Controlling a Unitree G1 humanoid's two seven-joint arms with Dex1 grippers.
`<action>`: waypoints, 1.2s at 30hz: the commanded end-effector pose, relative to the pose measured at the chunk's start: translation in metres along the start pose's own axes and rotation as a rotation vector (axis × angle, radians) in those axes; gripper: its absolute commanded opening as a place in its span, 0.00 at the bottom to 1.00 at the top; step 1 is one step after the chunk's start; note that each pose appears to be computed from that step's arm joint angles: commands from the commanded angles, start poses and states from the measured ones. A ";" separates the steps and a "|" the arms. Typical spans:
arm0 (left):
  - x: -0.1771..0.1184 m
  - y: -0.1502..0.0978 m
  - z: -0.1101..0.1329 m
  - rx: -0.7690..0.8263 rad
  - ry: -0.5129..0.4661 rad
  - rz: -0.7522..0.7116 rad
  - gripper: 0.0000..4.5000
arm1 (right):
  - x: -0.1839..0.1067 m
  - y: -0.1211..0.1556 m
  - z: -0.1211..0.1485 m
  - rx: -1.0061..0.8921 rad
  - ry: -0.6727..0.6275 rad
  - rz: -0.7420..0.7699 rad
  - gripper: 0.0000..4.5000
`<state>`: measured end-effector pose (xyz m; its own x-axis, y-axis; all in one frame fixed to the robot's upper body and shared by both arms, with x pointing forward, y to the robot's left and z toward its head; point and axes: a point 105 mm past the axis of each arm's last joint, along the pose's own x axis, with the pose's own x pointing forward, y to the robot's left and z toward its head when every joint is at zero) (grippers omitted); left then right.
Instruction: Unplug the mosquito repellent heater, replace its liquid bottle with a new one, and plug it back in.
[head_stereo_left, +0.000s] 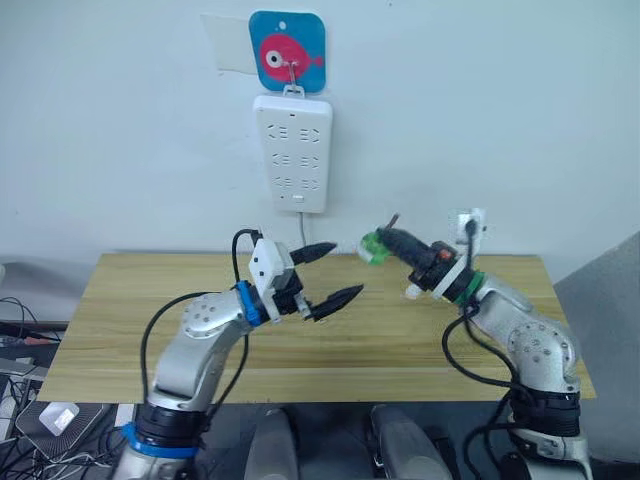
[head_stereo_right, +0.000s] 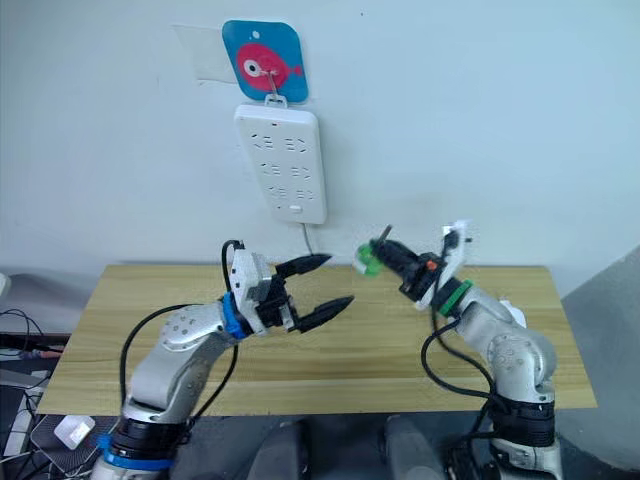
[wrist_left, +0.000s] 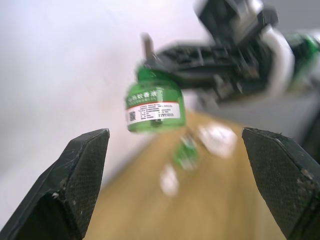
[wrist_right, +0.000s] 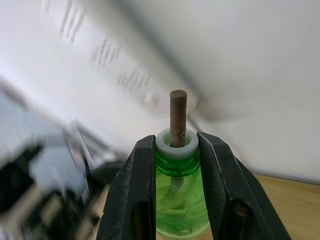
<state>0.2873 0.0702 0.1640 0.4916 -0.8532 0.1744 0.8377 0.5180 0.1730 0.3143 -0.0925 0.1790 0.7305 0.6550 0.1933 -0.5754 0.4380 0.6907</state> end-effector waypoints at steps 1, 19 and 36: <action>0.014 -0.007 0.017 0.112 -0.092 0.062 1.00 | -0.002 0.019 0.014 0.203 -0.068 0.052 0.18; 0.044 -0.006 0.022 0.199 -0.165 0.129 1.00 | 0.001 0.038 0.011 0.274 0.015 0.070 0.18; 0.048 -0.008 0.018 0.157 -0.167 0.131 0.49 | 0.000 0.040 0.003 0.248 0.027 0.053 0.18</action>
<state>0.3018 0.0302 0.1812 0.5520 -0.7647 0.3323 0.7142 0.6394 0.2849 0.3037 -0.0843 0.1991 0.7289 0.6597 0.1830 -0.4463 0.2551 0.8578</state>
